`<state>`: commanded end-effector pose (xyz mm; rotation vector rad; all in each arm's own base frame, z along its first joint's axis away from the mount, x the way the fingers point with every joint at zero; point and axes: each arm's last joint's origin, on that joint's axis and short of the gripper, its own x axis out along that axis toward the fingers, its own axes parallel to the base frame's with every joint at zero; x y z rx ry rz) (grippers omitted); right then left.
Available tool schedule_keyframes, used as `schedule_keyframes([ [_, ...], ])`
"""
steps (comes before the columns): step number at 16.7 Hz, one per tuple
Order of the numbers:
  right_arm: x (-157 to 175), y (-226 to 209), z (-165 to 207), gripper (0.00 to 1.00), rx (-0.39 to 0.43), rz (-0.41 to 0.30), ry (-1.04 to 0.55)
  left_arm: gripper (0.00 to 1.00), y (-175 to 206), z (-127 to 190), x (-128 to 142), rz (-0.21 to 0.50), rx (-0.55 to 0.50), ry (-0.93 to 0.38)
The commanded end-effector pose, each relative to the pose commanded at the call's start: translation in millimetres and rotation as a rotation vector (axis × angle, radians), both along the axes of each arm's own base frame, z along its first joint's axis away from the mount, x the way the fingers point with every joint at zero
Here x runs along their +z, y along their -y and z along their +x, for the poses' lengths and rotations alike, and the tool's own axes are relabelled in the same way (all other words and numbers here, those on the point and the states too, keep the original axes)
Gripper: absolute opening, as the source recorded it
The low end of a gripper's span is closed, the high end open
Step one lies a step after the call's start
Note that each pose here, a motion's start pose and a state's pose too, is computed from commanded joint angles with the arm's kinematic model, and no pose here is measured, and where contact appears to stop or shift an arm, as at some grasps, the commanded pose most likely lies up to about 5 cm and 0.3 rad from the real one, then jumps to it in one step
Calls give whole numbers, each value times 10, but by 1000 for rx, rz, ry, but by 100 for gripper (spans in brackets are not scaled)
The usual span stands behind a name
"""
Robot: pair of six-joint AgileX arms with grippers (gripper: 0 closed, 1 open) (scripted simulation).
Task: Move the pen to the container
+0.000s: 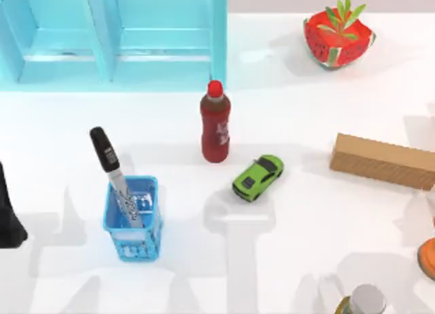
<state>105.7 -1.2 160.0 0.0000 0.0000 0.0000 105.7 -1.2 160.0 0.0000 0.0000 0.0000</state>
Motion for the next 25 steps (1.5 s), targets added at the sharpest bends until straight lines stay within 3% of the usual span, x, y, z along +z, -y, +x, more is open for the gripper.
schedule_keyframes([
  [3, 21, -12, 2, 100, 14, -1, -2, 100, 0, 0, 0, 0, 0, 0],
  [5, 115, -69, 16, 100, 72, -1, -8, 100, 0, 0, 0, 0, 0, 0],
  [10, 593, -414, 181, 100, 343, 21, -66, 100, 0, 0, 0, 0, 0, 0],
  [14, 855, -1035, 558, 100, 576, 36, -229, 100, 0, 0, 0, 0, 0, 0],
  [19, 572, -2155, 905, 100, 779, -14, -486, 100, 0, 0, 0, 0, 0, 0],
  [25, 132, -2972, 903, 100, 860, -60, -615, 100, 0, 0, 0, 0, 0, 0],
])
